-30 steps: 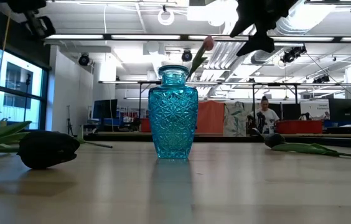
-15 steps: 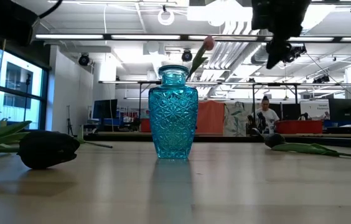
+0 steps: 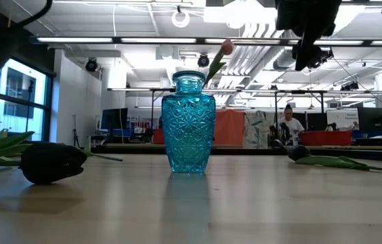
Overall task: Sort flowers into vase by color
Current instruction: Put the pink tulip into the transparent vase
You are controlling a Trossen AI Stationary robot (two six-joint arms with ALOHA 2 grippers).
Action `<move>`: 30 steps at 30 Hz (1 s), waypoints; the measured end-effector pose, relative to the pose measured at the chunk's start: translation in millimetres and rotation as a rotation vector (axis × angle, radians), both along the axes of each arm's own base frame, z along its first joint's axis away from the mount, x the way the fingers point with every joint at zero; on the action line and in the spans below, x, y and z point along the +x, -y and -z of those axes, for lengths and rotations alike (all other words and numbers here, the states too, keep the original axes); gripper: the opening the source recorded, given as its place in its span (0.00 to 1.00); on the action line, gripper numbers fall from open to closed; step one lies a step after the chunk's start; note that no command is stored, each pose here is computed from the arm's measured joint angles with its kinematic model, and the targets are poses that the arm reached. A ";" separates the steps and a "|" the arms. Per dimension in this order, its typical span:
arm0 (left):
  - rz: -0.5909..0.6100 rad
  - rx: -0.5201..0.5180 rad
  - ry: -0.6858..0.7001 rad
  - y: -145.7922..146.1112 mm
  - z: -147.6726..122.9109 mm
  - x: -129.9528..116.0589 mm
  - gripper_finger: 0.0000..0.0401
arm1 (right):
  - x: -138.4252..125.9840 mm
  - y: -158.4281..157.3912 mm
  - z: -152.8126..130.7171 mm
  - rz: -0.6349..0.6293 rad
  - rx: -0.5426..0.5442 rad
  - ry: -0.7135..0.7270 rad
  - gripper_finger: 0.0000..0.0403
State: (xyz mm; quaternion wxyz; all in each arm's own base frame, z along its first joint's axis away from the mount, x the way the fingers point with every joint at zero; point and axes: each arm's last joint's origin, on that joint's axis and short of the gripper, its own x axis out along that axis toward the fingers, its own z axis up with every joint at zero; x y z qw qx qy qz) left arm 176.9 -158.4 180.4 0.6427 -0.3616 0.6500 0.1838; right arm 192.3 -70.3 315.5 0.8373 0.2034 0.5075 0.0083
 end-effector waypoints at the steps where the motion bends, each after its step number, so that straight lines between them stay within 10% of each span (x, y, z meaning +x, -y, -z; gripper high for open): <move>1: 0.017 0.019 -0.005 0.1 3.9 1.6 0.12 | 0.5 -1.8 -0.3 0.005 0.035 0.003 0.73; 12: 0.082 0.100 0.013 -8.8 -5.3 9.6 0.16 | 6.6 -33.7 -3.4 0.025 0.202 -0.036 0.73; 18: 0.086 0.284 -0.022 -17.0 -14.4 -8.4 0.22 | 10.4 -45.5 -3.0 0.070 0.161 -0.063 0.73; 30: 0.011 0.282 -0.010 -12.6 10.6 -4.9 0.44 | -0.2 -66.0 3.0 0.067 0.056 -0.229 0.73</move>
